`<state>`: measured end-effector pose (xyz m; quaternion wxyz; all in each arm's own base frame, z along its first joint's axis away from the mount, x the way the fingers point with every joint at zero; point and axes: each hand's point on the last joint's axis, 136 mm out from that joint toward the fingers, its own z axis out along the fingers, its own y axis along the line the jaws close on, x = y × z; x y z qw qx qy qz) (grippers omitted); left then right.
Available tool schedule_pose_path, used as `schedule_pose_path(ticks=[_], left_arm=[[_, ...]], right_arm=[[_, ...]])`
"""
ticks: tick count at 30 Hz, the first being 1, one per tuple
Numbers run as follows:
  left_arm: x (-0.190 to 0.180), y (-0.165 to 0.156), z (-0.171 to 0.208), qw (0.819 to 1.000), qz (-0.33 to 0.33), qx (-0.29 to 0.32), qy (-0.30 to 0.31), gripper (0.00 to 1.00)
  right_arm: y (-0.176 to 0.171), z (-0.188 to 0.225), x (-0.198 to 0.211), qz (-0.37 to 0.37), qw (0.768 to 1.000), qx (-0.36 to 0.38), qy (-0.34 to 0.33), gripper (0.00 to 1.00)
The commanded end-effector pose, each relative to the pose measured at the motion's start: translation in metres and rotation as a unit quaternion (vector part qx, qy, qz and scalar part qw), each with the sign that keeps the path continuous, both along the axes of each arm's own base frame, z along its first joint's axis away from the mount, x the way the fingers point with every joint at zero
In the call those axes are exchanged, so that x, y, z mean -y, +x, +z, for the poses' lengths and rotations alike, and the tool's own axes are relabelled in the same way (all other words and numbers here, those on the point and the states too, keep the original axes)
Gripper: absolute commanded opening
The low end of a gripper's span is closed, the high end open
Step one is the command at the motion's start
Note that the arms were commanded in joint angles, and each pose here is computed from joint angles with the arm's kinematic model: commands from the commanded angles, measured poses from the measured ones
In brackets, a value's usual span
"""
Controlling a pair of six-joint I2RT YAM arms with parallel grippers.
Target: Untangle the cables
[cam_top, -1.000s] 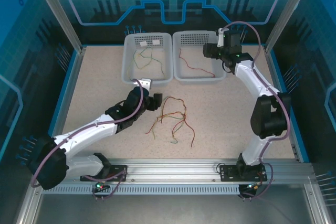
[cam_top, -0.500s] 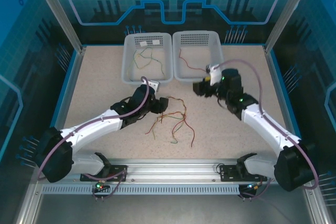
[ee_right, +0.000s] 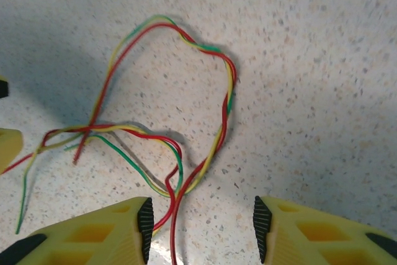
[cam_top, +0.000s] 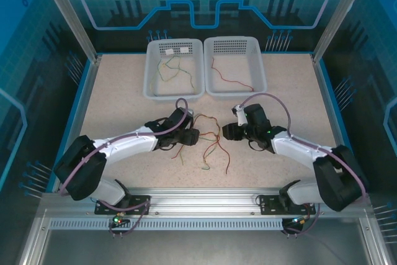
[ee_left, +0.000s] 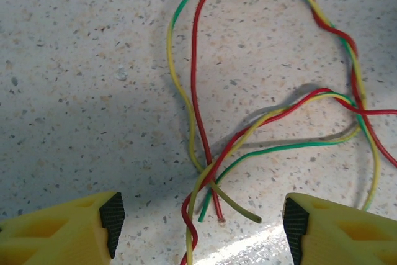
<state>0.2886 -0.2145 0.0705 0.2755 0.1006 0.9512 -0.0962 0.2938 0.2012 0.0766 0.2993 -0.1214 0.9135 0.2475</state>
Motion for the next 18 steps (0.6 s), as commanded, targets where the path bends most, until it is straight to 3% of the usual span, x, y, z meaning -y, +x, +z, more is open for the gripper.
schedule_pose_path(ticks=[1,8,16,18], left_arm=[[-0.007,0.01,-0.003,0.999,0.036,0.0,0.017,0.7],[-0.005,0.045,-0.008,0.999,0.041,0.014,0.011,0.66],[0.012,0.07,-0.024,0.999,0.013,0.014,0.032,0.53],[0.012,0.072,-0.031,0.999,0.013,0.012,0.036,0.46]], right_arm=[[0.018,0.01,-0.015,-0.015,1.0,0.004,0.018,0.47],[0.037,0.018,-0.02,-0.054,0.997,0.039,0.031,0.47],[0.034,0.032,-0.024,-0.051,0.996,0.078,0.013,0.47],[0.033,0.033,-0.022,-0.053,0.995,0.08,0.009,0.47]])
